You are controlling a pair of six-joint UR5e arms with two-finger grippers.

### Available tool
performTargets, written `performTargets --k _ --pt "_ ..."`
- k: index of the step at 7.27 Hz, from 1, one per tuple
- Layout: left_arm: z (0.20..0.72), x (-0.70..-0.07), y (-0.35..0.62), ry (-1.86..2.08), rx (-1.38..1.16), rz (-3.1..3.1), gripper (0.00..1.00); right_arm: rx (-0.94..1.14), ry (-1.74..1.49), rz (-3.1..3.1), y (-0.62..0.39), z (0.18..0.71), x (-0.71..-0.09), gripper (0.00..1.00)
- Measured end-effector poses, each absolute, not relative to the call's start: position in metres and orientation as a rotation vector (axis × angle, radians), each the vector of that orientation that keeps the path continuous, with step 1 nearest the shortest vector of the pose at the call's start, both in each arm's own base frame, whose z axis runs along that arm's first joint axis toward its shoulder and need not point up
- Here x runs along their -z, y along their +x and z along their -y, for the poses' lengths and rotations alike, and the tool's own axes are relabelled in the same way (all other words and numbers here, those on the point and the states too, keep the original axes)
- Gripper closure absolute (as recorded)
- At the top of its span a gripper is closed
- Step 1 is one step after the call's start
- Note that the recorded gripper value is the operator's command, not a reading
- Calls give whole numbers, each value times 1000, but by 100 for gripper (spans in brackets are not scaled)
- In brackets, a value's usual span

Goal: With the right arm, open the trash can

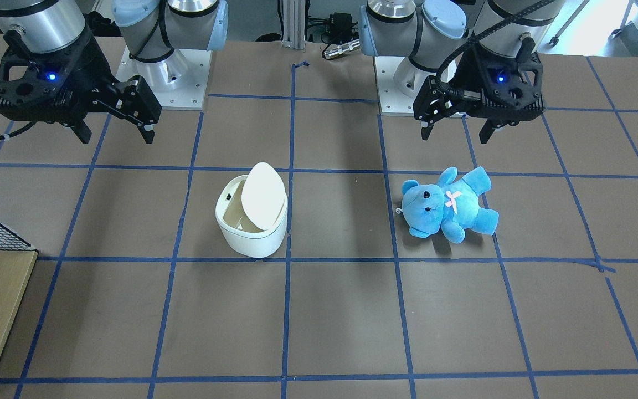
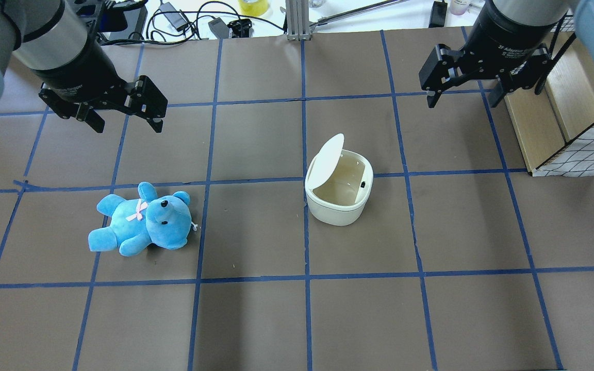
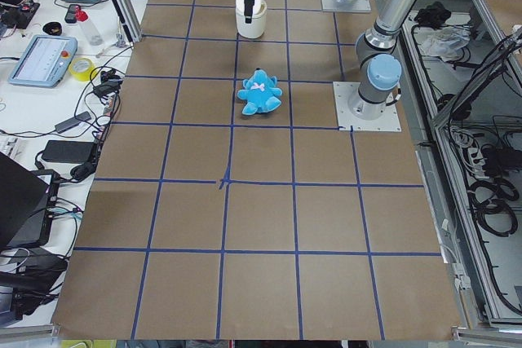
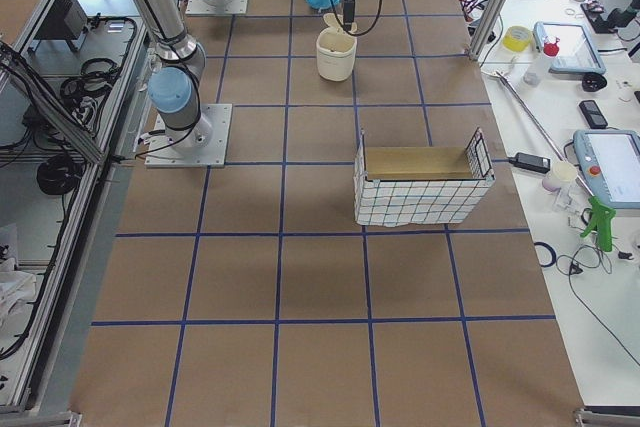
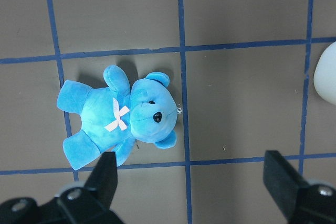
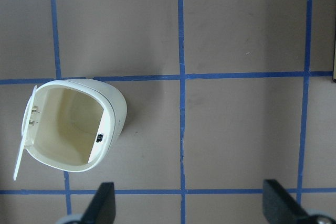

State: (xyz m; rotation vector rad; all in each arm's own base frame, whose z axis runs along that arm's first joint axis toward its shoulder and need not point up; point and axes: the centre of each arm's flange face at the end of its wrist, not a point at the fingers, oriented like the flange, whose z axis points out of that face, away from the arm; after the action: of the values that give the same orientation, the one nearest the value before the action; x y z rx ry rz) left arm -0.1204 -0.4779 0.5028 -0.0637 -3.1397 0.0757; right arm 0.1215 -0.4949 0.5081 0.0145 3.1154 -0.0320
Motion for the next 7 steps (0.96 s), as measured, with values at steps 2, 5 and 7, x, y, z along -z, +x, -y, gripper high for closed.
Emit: performTargets --k 2,5,7 --pt "478 -503 -120 -64 -76 3140 0 17 -17 -3144 119 493 -507 0" --pt "478 -503 -120 -64 -76 3140 0 11 -33 -3147 128 492 -506 0" --pt "478 -503 -120 -63 -76 3140 0 7 -40 -3149 129 493 -504 0"
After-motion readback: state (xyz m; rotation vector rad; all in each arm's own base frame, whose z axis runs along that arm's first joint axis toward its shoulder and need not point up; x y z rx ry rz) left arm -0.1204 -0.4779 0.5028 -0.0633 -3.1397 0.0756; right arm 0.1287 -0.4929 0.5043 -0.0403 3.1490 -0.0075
